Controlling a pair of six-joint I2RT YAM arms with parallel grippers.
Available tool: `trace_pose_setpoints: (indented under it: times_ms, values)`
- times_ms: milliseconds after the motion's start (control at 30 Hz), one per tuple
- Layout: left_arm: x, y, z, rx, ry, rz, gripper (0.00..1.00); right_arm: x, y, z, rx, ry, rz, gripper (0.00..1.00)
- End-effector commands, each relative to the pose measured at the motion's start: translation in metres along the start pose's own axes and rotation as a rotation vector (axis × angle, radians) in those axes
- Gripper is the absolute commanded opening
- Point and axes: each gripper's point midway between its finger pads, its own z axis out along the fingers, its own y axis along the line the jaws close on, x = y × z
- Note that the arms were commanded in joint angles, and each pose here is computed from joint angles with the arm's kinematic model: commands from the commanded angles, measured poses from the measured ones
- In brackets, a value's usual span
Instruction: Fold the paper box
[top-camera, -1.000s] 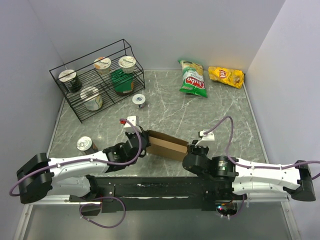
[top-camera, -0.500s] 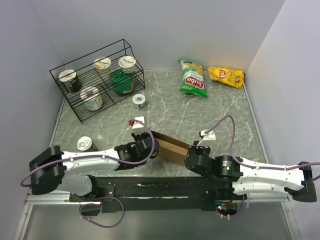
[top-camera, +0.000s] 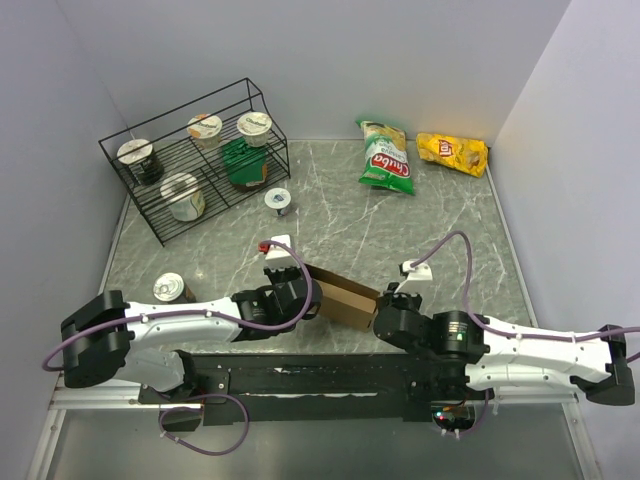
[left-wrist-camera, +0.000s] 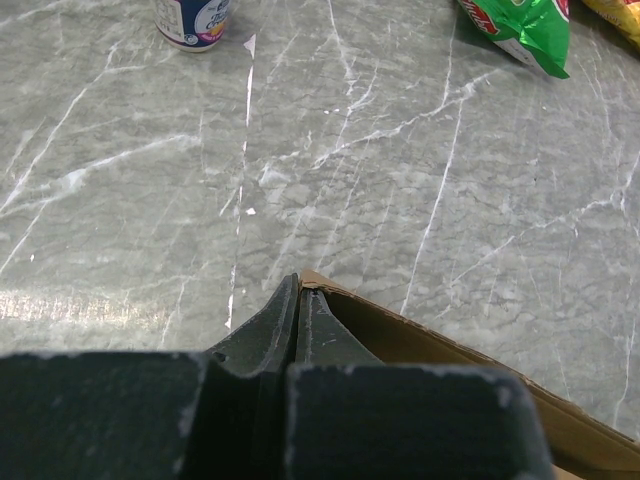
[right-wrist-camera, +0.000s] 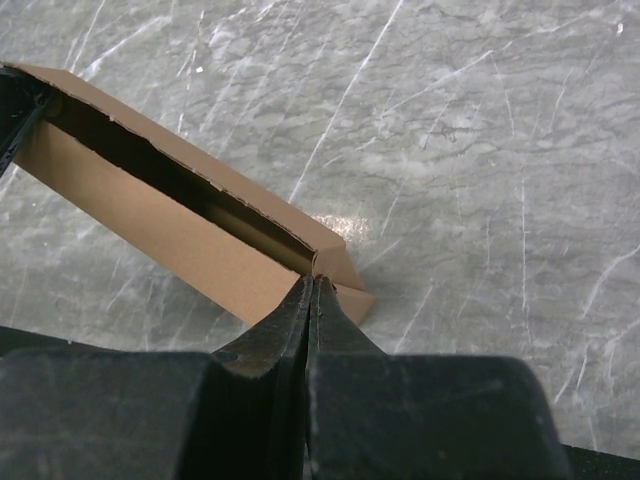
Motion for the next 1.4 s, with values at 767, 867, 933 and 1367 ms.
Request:
trace_pose_setpoints:
  times_ms: [767, 867, 933, 1367]
  values:
    - [0.012, -0.009, -0.046, 0.406, 0.322, 0.047, 0.01, 0.031, -0.03, 0.007, 0.14, 0.08, -0.082, 0.0]
    - [0.008, -0.01, -0.047, 0.417, 0.33, 0.024, 0.01, 0.031, -0.031, 0.006, 0.143, 0.08, -0.085, 0.0]
    - [0.006, -0.009, -0.049, 0.415, 0.334, 0.016, 0.01, 0.031, -0.032, 0.006, 0.151, 0.083, -0.089, 0.0]
    - [-0.007, -0.005, -0.058, 0.484, 0.364, 0.107, 0.01, 0.024, -0.031, 0.005, 0.15, 0.067, -0.088, 0.0]
